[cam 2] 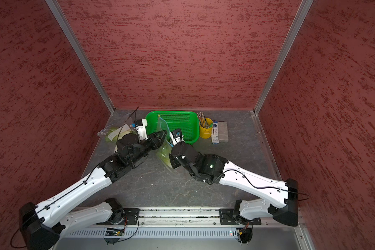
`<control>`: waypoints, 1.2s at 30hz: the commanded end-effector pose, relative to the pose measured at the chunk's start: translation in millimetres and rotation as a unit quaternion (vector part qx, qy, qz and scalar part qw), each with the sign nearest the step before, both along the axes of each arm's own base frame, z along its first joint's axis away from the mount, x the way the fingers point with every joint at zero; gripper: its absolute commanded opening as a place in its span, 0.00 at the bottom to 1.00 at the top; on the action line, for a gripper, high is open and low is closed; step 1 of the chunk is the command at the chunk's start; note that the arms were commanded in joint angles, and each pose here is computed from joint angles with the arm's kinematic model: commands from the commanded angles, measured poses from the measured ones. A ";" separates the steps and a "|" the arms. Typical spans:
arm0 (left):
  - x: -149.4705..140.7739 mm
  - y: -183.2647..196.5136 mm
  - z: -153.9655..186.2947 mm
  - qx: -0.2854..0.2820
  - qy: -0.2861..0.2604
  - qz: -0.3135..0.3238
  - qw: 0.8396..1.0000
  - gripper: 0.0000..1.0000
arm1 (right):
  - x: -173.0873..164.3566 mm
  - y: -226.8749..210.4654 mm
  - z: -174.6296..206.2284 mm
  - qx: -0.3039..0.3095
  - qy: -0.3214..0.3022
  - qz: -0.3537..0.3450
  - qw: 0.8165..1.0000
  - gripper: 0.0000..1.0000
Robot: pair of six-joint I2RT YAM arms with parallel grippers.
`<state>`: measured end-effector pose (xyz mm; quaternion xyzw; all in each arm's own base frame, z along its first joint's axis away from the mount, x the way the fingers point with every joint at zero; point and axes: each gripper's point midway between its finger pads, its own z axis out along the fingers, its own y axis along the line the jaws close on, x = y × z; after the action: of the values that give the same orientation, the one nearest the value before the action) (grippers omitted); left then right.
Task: Put the chinese cabbages into a zipper bag and zip it
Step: Zip the zipper on the zipper food storage bag.
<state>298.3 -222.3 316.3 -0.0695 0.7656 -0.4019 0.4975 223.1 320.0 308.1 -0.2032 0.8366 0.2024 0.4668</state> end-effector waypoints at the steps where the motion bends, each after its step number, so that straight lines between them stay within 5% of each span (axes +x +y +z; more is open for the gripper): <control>1: -5.8 19.6 29.4 0.018 -0.042 0.002 0.999 0.50 | 7.8 -10.0 39.0 0.013 -0.065 -0.014 0.998 0.05; 9: -18.5 78.0 29.9 0.074 -0.057 0.042 0.995 0.54 | 22.6 -18.6 79.1 -0.012 -0.161 0.002 0.987 0.03; 20: -23.7 103.7 0.8 0.095 -0.058 0.020 0.994 0.54 | 26.2 -32.0 112.3 -0.032 -0.234 0.060 0.970 0.03; 28: -21.1 88.8 -19.3 0.076 -0.077 -0.045 0.993 0.54 | 13.6 -34.6 100.1 -0.051 -0.255 0.104 0.960 0.02; 36: -30.2 71.7 -45.1 0.081 -0.091 -0.093 0.988 0.56 | 10.9 -50.6 39.6 -0.071 -0.215 0.093 0.970 0.00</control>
<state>273.8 -140.1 261.2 0.0338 0.7744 -0.3735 0.5096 234.1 276.6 336.5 -0.3728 0.7152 0.1227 0.5783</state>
